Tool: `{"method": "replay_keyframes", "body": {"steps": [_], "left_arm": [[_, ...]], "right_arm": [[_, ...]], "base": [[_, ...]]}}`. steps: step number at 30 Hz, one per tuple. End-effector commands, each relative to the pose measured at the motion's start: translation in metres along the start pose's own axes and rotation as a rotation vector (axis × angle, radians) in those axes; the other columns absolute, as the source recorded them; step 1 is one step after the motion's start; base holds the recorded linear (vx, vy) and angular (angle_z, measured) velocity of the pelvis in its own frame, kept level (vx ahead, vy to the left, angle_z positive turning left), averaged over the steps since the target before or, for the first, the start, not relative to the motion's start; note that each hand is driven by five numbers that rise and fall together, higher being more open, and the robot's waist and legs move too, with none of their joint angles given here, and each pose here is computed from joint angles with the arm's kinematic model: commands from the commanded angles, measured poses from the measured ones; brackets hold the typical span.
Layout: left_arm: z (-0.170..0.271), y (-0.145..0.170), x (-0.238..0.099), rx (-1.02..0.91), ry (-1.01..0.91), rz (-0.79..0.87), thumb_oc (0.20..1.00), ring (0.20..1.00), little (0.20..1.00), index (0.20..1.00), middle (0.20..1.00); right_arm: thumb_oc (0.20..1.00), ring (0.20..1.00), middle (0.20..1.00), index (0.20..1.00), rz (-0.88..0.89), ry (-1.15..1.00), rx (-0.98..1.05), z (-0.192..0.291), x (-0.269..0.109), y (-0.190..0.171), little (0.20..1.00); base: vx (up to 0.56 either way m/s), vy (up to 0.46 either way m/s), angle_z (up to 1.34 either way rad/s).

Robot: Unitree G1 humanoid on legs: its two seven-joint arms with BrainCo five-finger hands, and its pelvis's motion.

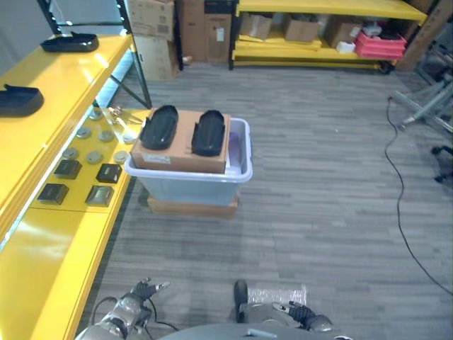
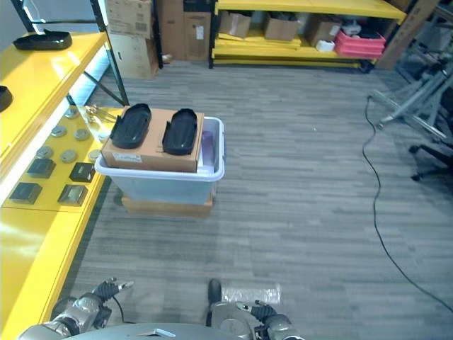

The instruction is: Move parts from the plastic box to the shelf.

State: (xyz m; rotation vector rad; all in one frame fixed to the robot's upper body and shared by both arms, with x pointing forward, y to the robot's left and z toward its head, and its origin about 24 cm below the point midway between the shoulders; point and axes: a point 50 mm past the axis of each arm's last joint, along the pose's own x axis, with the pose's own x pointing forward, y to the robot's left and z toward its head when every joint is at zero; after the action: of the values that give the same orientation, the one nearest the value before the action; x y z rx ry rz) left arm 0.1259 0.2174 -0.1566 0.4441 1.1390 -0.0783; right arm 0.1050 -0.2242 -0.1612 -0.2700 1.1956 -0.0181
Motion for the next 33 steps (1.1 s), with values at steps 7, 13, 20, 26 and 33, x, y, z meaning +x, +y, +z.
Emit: {"method": "replay_keyframes", "body": {"steps": [7, 13, 20, 26, 33], "left_arm": [[0.003, 0.001, 0.001, -0.07, -0.002, 0.018, 1.0, 1.0, 1.0, 1.0, 1.0], [-0.031, 0.004, -0.005, -0.013, 0.102, 0.011, 1.0, 1.0, 1.0, 1.0, 1.0], [-0.017, 0.03, -0.003, -0.117, 0.029, 0.126, 1.0, 1.0, 1.0, 1.0, 1.0], [0.013, 0.044, -0.001, -0.136, -0.079, 0.207, 1.0, 1.0, 1.0, 1.0, 1.0], [0.013, 0.011, 0.0, -0.107, -0.076, 0.155, 1.0, 1.0, 1.0, 1.0, 1.0]], "right_arm": [[1.0, 1.0, 1.0, 1.0, -0.11, -0.04, 0.041, 0.013, -0.002, -0.045, 1.0], [1.0, 1.0, 1.0, 1.0, -0.112, -0.074, 0.089, 0.021, -0.002, -0.048, 1.0], [1.0, 1.0, 1.0, 1.0, -0.063, -0.389, 0.244, 0.089, -0.008, -0.027, 1.0], [1.0, 1.0, 1.0, 1.0, -0.106, -0.942, 0.235, 0.181, -0.072, -0.036, 1.0], [1.0, 1.0, 1.0, 1.0, -0.236, -1.219, 0.184, 0.221, -0.119, -0.051, 1.0]], "base": [[0.18, -0.112, 0.02], [0.28, 0.091, -0.35], [0.12, 0.206, -0.16], [0.04, 0.055, 0.05], [0.08, -0.075, 0.25]]}}
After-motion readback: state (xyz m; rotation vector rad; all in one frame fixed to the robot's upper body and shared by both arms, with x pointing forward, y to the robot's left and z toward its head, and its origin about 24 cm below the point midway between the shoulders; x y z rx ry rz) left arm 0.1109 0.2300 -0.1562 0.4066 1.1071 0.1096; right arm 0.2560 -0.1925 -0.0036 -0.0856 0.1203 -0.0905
